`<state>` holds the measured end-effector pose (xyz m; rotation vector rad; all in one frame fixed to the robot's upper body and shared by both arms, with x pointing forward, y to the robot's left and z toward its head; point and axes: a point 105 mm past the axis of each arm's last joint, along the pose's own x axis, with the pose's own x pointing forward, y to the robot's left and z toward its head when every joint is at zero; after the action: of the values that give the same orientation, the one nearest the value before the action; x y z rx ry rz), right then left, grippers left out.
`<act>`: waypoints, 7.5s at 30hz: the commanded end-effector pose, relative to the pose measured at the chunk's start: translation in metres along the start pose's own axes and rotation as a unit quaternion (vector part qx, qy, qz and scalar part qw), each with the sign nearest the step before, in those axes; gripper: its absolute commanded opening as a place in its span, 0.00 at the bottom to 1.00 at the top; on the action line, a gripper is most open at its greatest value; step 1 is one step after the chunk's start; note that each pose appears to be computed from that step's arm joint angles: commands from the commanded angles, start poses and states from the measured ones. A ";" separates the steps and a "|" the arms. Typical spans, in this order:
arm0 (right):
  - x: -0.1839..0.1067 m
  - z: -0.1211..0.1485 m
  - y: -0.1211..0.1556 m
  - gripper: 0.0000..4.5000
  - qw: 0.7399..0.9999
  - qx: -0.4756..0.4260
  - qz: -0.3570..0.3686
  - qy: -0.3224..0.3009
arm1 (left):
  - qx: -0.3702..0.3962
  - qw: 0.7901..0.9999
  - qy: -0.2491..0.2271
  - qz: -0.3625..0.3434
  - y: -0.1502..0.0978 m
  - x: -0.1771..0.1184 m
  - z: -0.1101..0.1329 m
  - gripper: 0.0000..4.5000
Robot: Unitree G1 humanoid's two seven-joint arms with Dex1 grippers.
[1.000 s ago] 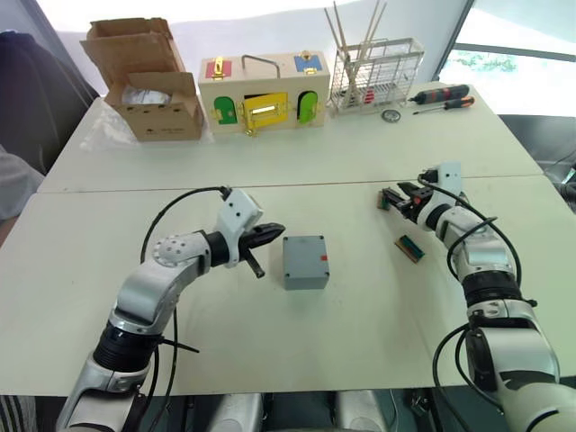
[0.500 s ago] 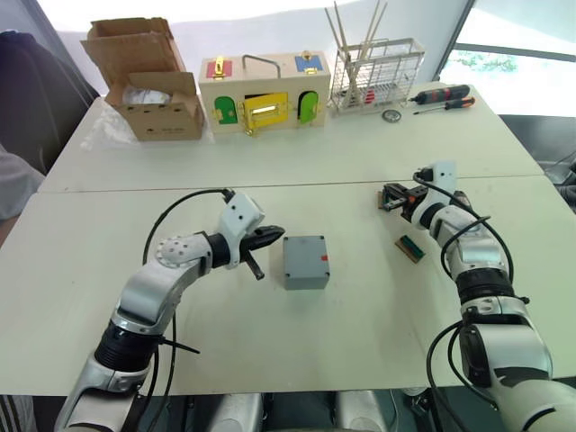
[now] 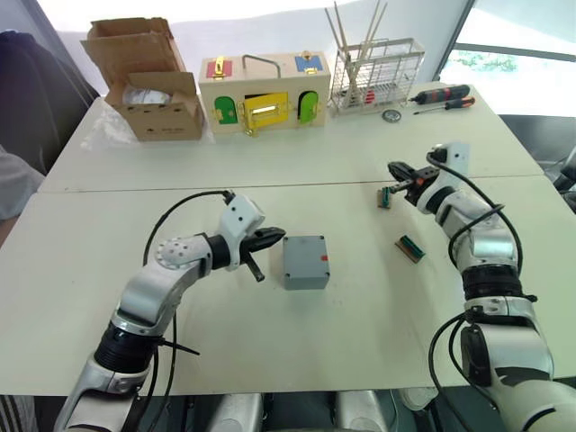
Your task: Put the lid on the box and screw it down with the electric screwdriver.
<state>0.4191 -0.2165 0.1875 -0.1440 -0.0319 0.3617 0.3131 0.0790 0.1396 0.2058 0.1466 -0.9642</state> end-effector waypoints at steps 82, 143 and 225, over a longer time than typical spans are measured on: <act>-0.151 0.018 -0.081 0.99 0.912 0.112 -0.009 0.393 | 0.059 0.966 -0.066 -0.243 -0.109 0.004 0.044 0.00; -0.074 0.090 0.077 0.39 0.971 0.091 0.014 -0.219 | -0.050 0.992 -0.039 -0.110 -0.029 -0.012 0.023 0.00; -0.065 -0.022 0.173 0.39 0.973 0.059 0.217 -0.043 | 0.002 0.989 0.043 -0.142 -0.041 0.011 -0.024 0.00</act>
<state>0.2970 -0.0851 0.1781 -0.0353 -0.2194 0.7876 0.2856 0.0521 0.1177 0.2363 0.2218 -1.2476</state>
